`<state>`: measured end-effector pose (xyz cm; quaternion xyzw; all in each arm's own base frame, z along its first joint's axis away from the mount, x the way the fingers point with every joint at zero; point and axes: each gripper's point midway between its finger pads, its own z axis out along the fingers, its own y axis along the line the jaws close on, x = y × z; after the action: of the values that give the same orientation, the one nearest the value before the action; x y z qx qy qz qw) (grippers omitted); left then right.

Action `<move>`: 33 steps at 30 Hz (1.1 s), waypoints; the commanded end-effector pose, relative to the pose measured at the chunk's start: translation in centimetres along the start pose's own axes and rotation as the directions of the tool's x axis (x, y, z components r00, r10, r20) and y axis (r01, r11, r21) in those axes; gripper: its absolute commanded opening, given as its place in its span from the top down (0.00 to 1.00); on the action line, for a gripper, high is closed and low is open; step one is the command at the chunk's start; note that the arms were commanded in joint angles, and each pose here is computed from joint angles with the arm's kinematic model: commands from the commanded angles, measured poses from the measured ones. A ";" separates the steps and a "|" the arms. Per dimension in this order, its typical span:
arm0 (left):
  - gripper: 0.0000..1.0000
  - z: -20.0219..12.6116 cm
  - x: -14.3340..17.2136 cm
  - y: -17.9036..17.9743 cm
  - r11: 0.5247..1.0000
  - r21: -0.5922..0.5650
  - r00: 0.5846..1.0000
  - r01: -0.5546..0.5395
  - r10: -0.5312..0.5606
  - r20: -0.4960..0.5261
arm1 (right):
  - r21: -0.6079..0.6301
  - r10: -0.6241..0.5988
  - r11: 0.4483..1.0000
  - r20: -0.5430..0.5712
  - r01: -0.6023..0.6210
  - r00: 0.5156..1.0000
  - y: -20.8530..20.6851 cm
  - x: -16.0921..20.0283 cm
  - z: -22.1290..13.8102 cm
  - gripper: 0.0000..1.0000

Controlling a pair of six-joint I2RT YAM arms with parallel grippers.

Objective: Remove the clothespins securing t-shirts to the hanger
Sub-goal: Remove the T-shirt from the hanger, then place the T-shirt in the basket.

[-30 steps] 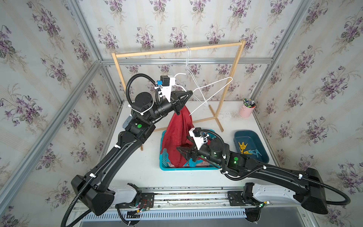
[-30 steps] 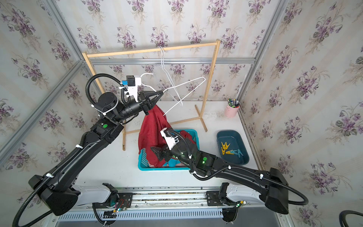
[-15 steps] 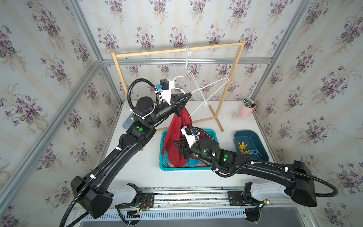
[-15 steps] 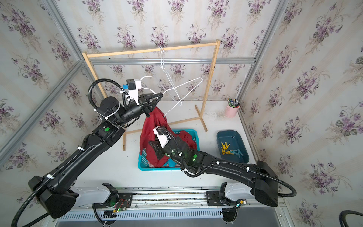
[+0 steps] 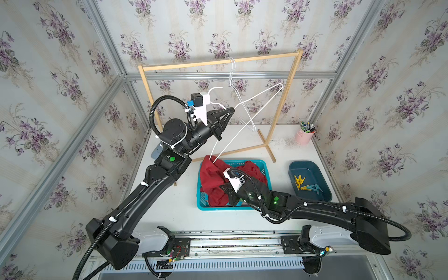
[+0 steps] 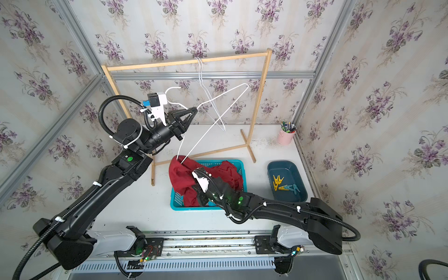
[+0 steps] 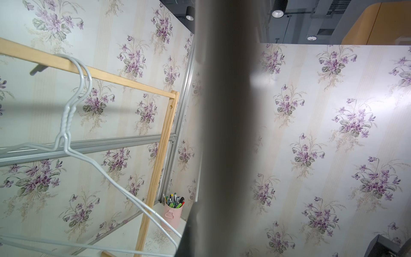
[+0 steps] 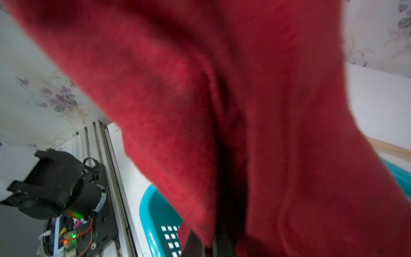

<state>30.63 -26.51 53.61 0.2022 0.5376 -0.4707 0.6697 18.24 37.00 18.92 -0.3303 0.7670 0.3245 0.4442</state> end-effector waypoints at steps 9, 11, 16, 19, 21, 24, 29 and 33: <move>1.00 -0.9 -2.1 -0.8 0.996 -0.016 0.995 -0.092 0.092 0.022 | 0.249 0.083 0.966 -0.033 -0.072 0.996 -5.9 1.4 -1.8 1.00; 1.00 -1.2 -2.2 -0.9 0.993 -0.028 0.994 -0.113 0.114 0.005 | 0.288 0.134 0.950 -0.023 -0.121 0.991 -7.5 2.1 -2.6 1.00; 1.00 -2.5 -2.4 -0.7 0.981 -0.085 0.984 -0.172 0.168 -0.056 | 0.334 0.175 0.932 -0.080 -0.139 0.981 -9.4 3.2 -3.0 1.00; 1.00 -3.5 -2.6 -0.7 0.972 -0.117 0.977 -0.206 0.197 -0.086 | 0.308 0.158 0.946 -0.168 -0.100 0.973 -8.6 3.5 -2.2 0.81; 1.00 -4.3 -2.8 -0.9 0.964 -0.129 0.970 -0.232 0.219 -0.109 | 0.296 0.160 0.951 -0.209 -0.094 0.965 -8.1 3.5 -2.0 0.56; 1.00 -5.7 -3.4 -1.5 0.953 -0.141 0.960 -0.267 0.251 -0.123 | 0.278 0.160 0.955 -0.196 -0.101 0.968 -7.4 1.9 -2.9 0.37; 1.00 -8.8 -3.9 -2.3 0.927 -0.176 0.934 -0.330 0.295 -0.202 | 0.109 0.075 0.992 -0.045 -0.069 0.996 -4.2 -4.0 -6.1 0.30; 1.00 -12.6 -2.3 -1.6 0.877 -0.227 0.873 -0.424 0.330 -0.359 | -0.023 -0.039 0.999 0.065 0.040 0.997 -1.5 -8.0 -9.1 0.26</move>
<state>22.53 -18.11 55.57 0.2526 0.5931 -0.2774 0.7124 19.84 30.04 26.57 -0.2885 0.7862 0.3050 0.4535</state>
